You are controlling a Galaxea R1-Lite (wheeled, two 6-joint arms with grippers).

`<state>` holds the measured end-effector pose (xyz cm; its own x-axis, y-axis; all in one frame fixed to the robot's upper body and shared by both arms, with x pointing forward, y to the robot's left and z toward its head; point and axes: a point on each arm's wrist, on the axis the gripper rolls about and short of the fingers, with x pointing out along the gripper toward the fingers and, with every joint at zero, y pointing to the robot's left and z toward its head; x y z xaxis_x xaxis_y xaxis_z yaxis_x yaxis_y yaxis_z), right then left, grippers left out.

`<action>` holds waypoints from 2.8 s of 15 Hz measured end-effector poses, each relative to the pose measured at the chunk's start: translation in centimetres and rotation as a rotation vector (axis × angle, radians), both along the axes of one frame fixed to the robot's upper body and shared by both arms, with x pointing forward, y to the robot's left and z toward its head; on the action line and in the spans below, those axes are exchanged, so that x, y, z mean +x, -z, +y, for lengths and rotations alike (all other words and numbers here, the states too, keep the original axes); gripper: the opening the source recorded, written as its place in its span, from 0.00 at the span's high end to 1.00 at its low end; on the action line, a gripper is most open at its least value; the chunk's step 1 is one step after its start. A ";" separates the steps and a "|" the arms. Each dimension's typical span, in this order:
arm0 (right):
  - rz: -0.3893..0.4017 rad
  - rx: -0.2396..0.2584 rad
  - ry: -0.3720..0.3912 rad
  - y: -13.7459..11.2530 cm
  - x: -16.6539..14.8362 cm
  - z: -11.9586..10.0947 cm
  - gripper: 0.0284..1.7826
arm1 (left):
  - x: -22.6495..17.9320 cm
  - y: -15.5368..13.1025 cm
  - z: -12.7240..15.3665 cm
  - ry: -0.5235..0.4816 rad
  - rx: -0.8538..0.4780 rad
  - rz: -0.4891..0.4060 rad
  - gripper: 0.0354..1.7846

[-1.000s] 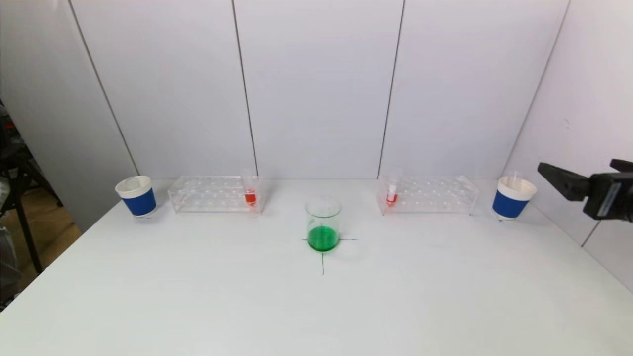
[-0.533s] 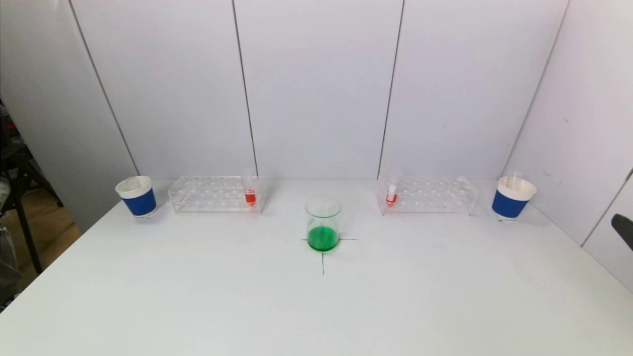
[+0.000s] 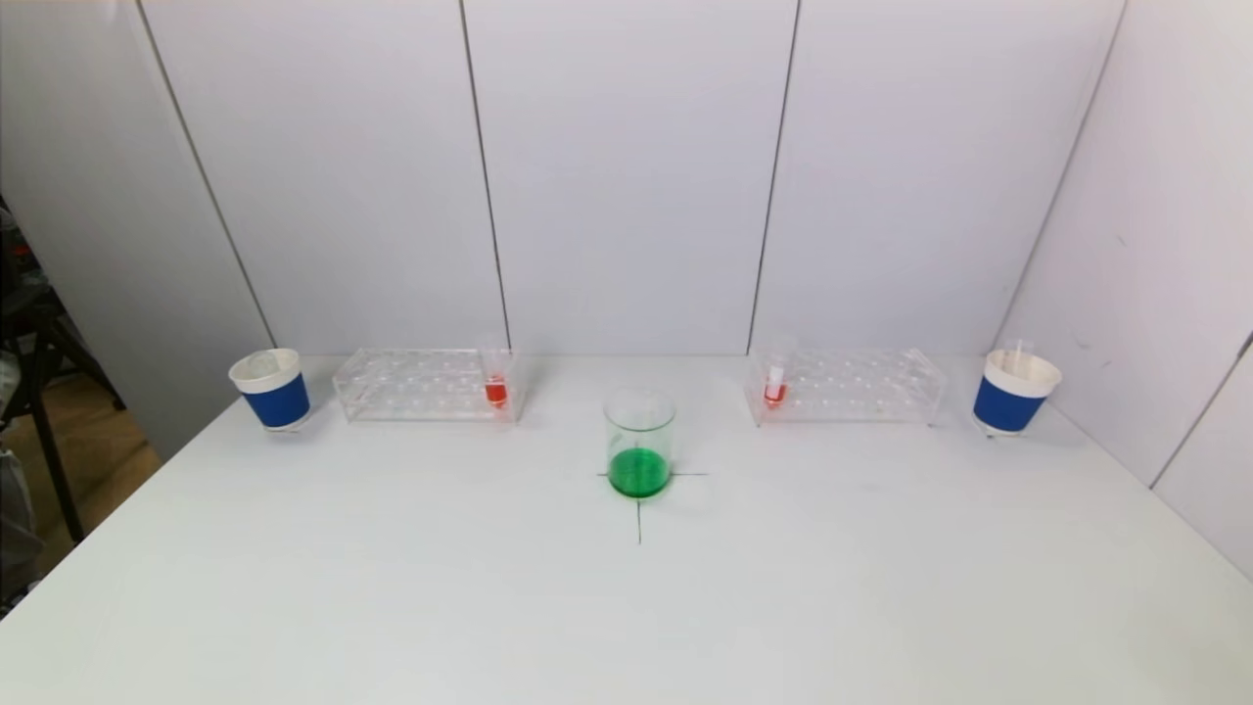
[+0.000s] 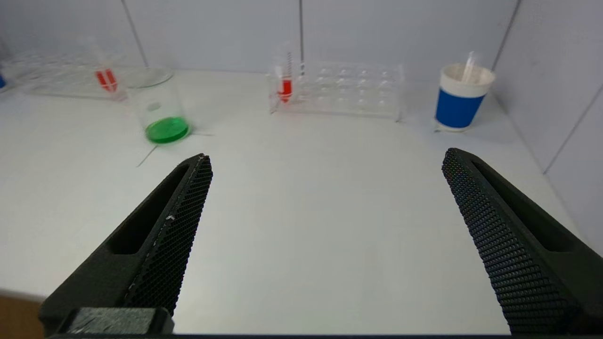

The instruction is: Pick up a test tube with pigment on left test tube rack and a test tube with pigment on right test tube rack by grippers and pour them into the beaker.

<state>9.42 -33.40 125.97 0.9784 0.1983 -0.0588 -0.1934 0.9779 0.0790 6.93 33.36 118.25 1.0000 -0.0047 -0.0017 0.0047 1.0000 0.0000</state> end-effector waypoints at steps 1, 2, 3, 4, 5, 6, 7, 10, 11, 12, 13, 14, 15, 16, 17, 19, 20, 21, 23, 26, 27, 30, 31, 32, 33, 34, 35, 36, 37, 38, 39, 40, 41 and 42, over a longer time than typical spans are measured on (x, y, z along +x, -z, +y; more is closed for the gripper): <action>0.010 0.033 -0.023 0.4 -0.4 0.0 0.00 | 0.0 0.0 0.0 0.000 0.000 0.000 0.01; 0.008 0.040 -0.039 0.8 -0.6 0.0 0.00 | 0.0 0.0 0.0 0.000 0.000 0.000 0.01; 0.010 0.041 -0.047 1.3 -0.6 0.0 0.00 | 0.0 0.0 0.0 0.000 0.000 0.000 0.01; 0.005 0.044 -0.052 1.8 -0.6 0.0 0.00 | 0.0 0.0 0.0 0.000 0.000 0.000 0.01; 0.002 0.045 -0.058 2.5 -0.5 0.1 0.00 | 0.0 0.0 0.0 0.000 0.000 0.000 0.01; -0.006 0.044 -0.060 3.1 -0.3 0.1 0.00 | 0.0 0.0 0.0 0.000 0.000 0.000 0.01; -0.021 0.042 -0.061 3.7 -0.2 0.1 0.00 | 0.0 0.0 0.0 0.000 0.000 0.000 0.01; -0.008 0.039 -0.038 4.8 -0.1 0.1 0.00 | 0.0 0.0 0.0 0.000 0.000 0.000 0.01; 0.007 0.048 -0.005 5.1 -0.1 0.0 0.00 | 0.0 0.0 0.0 0.000 0.000 0.000 0.01; 0.029 0.050 0.040 5.4 -0.1 -0.1 0.00 | 0.0 0.0 0.0 0.000 0.000 0.000 0.01; 0.061 0.043 0.069 5.8 -0.1 -0.2 0.00 | 0.0 0.0 0.0 0.000 0.000 0.000 0.01; 0.102 0.036 0.076 6.2 -0.1 -0.2 0.00 | 0.0 0.0 0.0 0.000 0.000 0.000 0.01; 0.145 0.027 0.079 6.6 -0.2 -0.2 0.00 | 0.0 0.0 0.0 0.000 0.000 0.000 0.01; 0.175 0.024 0.085 6.9 -0.3 -0.2 0.00 | 0.0 0.0 0.0 0.000 0.000 0.000 0.01; 0.178 0.021 0.093 7.0 -0.3 -0.2 0.00 | 0.0 0.0 0.0 0.000 0.000 0.000 0.01; 0.179 0.016 0.114 7.0 -0.3 -0.3 0.00 | 0.0 0.0 0.0 0.000 0.000 0.000 0.01; 0.179 0.017 0.116 7.0 -0.3 -0.3 0.00 | 0.0 0.0 0.0 0.000 0.000 0.000 0.01; 0.177 0.016 0.126 7.0 -0.3 -0.3 0.00 | 0.0 0.0 0.0 0.000 0.000 0.000 0.01; 0.163 0.015 0.196 6.9 -0.3 -0.3 0.00 | 0.0 0.0 0.0 0.000 0.000 0.000 0.01; 0.154 0.020 0.258 7.0 -0.4 -0.3 0.00 | 0.0 0.0 0.0 0.000 0.000 0.000 0.01; 0.147 0.015 0.260 7.0 -0.5 -0.3 0.00 | 0.0 0.0 0.0 0.000 0.000 0.000 0.01; 0.099 -0.063 0.230 7.1 -1.0 -0.3 0.00 | 0.0 0.0 0.0 0.000 0.000 0.000 0.01; 0.065 -0.096 0.217 7.2 -1.3 -0.3 0.00 | 0.0 0.0 0.0 0.000 0.000 0.000 0.01; 0.027 -0.116 0.208 7.4 -1.6 -0.3 0.00 | 0.0 0.0 0.0 0.000 0.000 0.000 0.01; -0.006 -0.127 0.203 7.5 -1.9 -0.3 0.00 | 0.0 0.0 0.0 0.000 0.000 0.000 0.01; -0.029 -0.125 0.201 7.5 -2.1 -0.3 0.00 | 0.0 0.0 0.0 0.000 0.000 0.000 0.01; -0.044 -0.122 0.203 7.6 -2.3 -0.3 0.00 | 0.0 0.0 0.0 0.000 0.000 0.000 0.01; -0.056 -0.119 0.203 7.6 -2.3 -0.3 0.00 | 0.0 0.0 0.0 0.000 0.000 0.000 0.01; -0.064 -0.115 0.204 7.6 -2.4 -0.3 0.00 | 0.0 0.0 0.0 0.000 0.000 0.000 0.01; -0.069 -0.112 0.206 7.6 -2.4 -0.3 0.00 | 0.0 0.0 0.0 0.000 0.000 0.000 0.01; -0.073 -0.111 0.205 7.6 -2.5 -0.3 0.00 | 0.0 0.0 0.0 0.000 0.000 0.000 0.01; -0.074 -0.111 0.205 7.6 -2.5 -0.3 0.00 | 0.0 0.0 0.0 0.000 0.000 0.000 0.01; -0.075 -0.114 0.204 7.6 -2.5 -0.3 0.00 | 0.0 0.0 0.0 0.000 0.000 0.000 0.01; -0.075 -0.113 0.204 7.6 -2.5 -0.3 0.00 | 0.0 0.0 0.0 0.000 0.000 0.000 0.01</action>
